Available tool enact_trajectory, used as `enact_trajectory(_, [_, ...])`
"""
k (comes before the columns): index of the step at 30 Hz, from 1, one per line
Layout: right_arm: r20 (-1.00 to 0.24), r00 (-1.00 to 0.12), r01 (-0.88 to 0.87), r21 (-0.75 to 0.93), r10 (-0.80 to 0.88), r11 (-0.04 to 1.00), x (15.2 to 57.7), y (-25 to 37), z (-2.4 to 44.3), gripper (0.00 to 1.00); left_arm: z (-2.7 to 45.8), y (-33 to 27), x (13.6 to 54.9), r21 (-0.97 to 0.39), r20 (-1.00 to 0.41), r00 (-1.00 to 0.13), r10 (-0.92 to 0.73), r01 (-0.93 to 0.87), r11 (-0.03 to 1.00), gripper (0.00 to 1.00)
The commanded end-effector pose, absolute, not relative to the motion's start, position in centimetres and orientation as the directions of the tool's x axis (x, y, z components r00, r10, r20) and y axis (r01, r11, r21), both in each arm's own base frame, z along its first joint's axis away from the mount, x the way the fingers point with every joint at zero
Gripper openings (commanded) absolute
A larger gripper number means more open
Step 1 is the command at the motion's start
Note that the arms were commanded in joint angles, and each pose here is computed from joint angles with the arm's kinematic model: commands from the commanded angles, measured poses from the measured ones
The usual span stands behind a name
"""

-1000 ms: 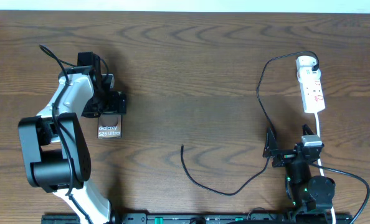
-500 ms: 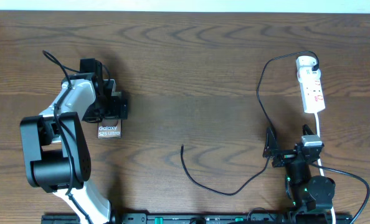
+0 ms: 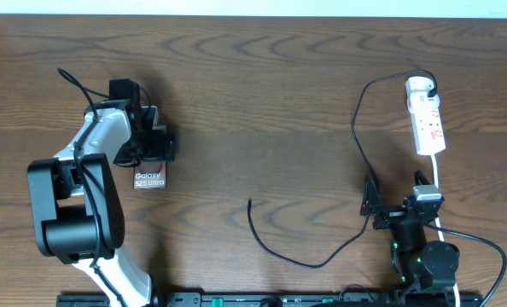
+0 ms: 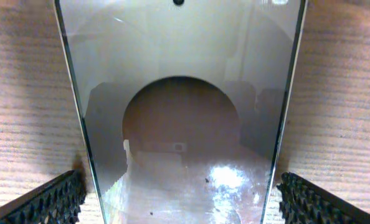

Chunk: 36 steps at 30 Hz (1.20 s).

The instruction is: Plug charger to phone and switch on socket

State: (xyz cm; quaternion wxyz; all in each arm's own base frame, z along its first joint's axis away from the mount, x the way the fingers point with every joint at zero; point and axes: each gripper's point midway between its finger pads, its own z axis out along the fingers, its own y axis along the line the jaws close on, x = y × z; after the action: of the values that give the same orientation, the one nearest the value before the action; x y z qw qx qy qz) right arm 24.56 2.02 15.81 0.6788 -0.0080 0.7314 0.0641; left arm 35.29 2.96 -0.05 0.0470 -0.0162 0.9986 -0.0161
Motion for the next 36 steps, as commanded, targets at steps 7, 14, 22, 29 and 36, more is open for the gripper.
enact_trajectory(7, [-0.995,-0.077,-0.104,0.071,0.064,0.992,24.5,2.1,15.8,0.99,-0.6,4.0,34.9,0.021,-0.076,-0.997,-0.023,-0.025,0.999,0.98])
enact_trajectory(14, [-0.995,-0.077,-0.104,0.071,0.064,0.992,24.5,2.1,15.8,0.99,-0.6,4.0,34.8,0.02,-0.073,-0.997,-0.024,-0.025,0.999,0.98])
enact_trajectory(22, [-0.995,-0.077,-0.104,0.071,0.064,0.992,24.5,2.1,15.8,0.99,-0.9,2.8,34.5,-0.047,-0.067,-0.997,-0.024,-0.021,0.999,0.98])
enact_trajectory(29, [-0.995,-0.077,-0.104,0.071,0.064,0.992,24.5,2.1,15.8,0.99,-1.4,2.7,34.0,-0.048,-0.059,-0.998,-0.024,-0.021,0.999,0.98])
enact_trajectory(36, [-0.995,-0.077,-0.104,0.071,0.064,0.992,24.5,2.1,15.8,0.99,-1.6,2.9,33.7,-0.034,-0.052,-0.998,-0.023,-0.022,0.999,0.98])
